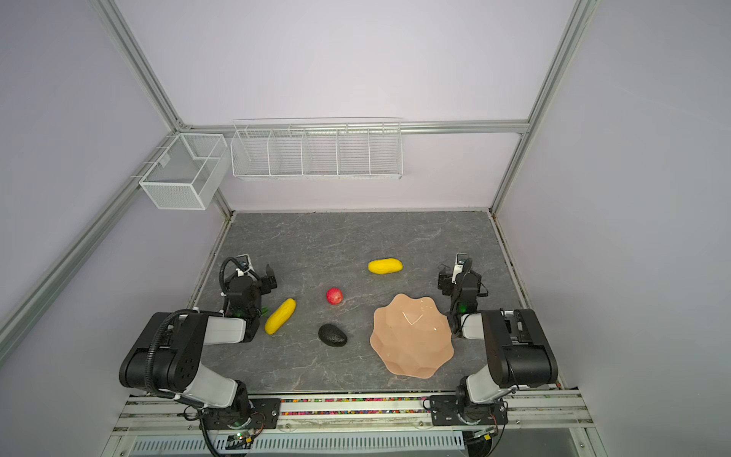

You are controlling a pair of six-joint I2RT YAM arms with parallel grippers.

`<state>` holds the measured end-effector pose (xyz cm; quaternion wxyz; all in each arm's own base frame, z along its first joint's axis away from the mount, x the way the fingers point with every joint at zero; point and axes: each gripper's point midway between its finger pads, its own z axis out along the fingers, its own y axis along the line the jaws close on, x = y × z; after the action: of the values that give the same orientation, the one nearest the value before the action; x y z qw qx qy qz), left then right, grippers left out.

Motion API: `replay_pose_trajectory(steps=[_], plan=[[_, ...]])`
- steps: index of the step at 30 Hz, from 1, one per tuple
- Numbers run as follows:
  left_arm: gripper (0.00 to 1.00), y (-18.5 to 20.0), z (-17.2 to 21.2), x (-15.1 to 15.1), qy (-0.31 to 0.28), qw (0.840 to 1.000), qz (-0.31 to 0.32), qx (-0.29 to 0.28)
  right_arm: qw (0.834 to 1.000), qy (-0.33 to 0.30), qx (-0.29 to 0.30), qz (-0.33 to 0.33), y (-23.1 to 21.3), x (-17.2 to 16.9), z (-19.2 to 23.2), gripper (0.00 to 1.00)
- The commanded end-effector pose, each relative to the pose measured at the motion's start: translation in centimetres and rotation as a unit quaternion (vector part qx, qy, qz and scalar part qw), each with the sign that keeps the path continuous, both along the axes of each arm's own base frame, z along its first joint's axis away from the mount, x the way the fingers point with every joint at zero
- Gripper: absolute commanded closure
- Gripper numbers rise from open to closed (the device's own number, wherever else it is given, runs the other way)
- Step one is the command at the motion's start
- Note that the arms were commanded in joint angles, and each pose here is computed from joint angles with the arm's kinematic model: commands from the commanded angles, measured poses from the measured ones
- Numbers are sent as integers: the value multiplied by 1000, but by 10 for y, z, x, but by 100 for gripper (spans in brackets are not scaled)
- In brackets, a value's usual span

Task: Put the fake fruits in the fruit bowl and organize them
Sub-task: 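Lower the left gripper to the dragon fruit while the right gripper reaches the bowl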

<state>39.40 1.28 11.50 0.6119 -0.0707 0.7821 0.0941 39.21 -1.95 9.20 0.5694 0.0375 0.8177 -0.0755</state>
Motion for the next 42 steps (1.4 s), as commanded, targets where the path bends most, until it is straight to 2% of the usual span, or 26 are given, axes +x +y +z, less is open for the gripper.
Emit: replay_pose_trajectory(steps=[1, 22, 29, 31, 34, 36, 39, 41, 42], plan=[[1, 0, 4, 4, -10, 1000, -1, -3, 1000, -7, 1, 0, -1, -1, 3, 12], [1, 2, 10, 2, -20, 1000, 1, 0, 1000, -16, 0, -3, -2, -2, 8, 12], [0, 0, 54, -8, -21, 1000, 8, -1, 999, -33, -12, -23, -4, -15, 33, 12], [0, 1, 74, -11, -19, 999, 15, -23, 999, -31, -15, -20, -1, -17, 46, 12], [0, 0, 103, -18, 36, 997, 26, -57, 1000, 2, 28, 12, 19, -21, 70, 12], [0, 18, 110, -34, 83, 985, 106, -103, 994, 20, 78, 78, 54, -26, 86, 12], [1, 32, 103, -66, 156, 954, 200, -159, 976, 27, 93, 193, 123, -48, 103, 12], [1, 41, 92, -94, 169, 921, 277, -214, 962, 33, 93, 256, 159, -68, 106, 12], [1, 39, 84, -98, 168, 914, 283, -236, 953, 37, 97, 284, 175, -78, 106, 12]])
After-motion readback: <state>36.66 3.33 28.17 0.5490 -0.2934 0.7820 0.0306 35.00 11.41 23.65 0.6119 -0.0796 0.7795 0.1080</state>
